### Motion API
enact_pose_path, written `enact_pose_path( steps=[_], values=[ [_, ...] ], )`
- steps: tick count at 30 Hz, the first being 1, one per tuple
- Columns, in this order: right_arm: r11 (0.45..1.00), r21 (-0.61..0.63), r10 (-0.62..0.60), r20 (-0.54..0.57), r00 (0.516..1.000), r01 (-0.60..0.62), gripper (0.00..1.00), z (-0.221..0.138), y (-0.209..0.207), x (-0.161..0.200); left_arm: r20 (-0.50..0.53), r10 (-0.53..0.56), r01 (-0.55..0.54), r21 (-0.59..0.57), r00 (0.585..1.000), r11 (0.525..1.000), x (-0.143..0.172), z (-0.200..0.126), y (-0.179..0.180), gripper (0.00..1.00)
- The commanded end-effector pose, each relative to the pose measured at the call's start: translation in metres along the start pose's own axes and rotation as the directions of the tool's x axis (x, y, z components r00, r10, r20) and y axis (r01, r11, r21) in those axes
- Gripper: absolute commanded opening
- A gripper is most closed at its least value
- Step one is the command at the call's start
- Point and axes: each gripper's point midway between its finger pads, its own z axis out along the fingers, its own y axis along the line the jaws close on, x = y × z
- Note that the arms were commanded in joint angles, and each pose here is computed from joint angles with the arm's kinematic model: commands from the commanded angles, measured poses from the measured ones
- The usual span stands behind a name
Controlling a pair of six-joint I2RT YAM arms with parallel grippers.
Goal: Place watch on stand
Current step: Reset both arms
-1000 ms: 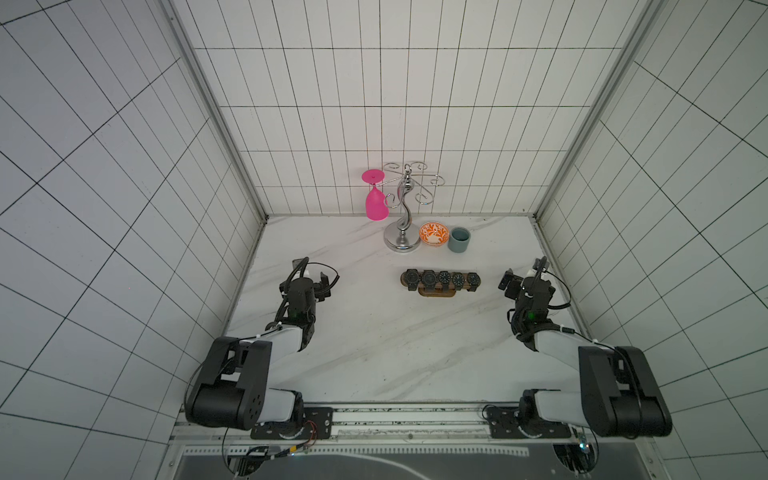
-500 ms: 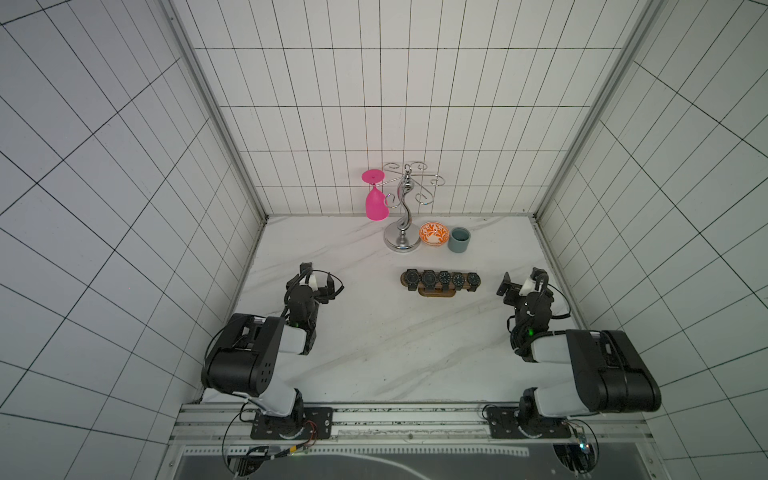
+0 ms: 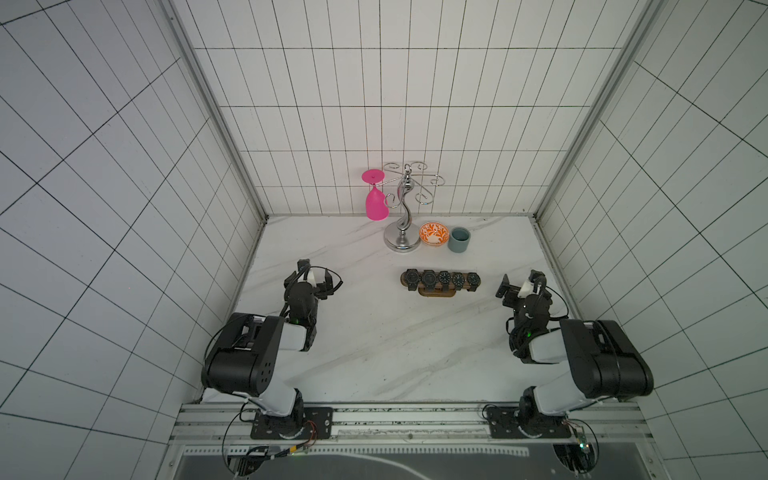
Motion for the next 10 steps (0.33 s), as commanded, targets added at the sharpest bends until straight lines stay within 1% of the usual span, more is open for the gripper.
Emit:
enact_pose_path(
  steps=[1, 10],
  values=[
    [1.0, 0.009, -0.007, 0.053, 0.999, 0.006, 0.99, 0.0027, 0.0015, -0.0148, 0.037, -0.011, 0.011, -0.009, 0.999, 1.0, -0.0141, 0.0018, 0.002, 0.97],
    [1.0, 0.009, -0.006, 0.052, 0.999, 0.005, 0.99, 0.0026, 0.002, -0.0146, 0.035, -0.011, 0.011, -0.012, 0.999, 1.0, -0.0137, 0.0018, 0.0024, 0.97]
  ],
)
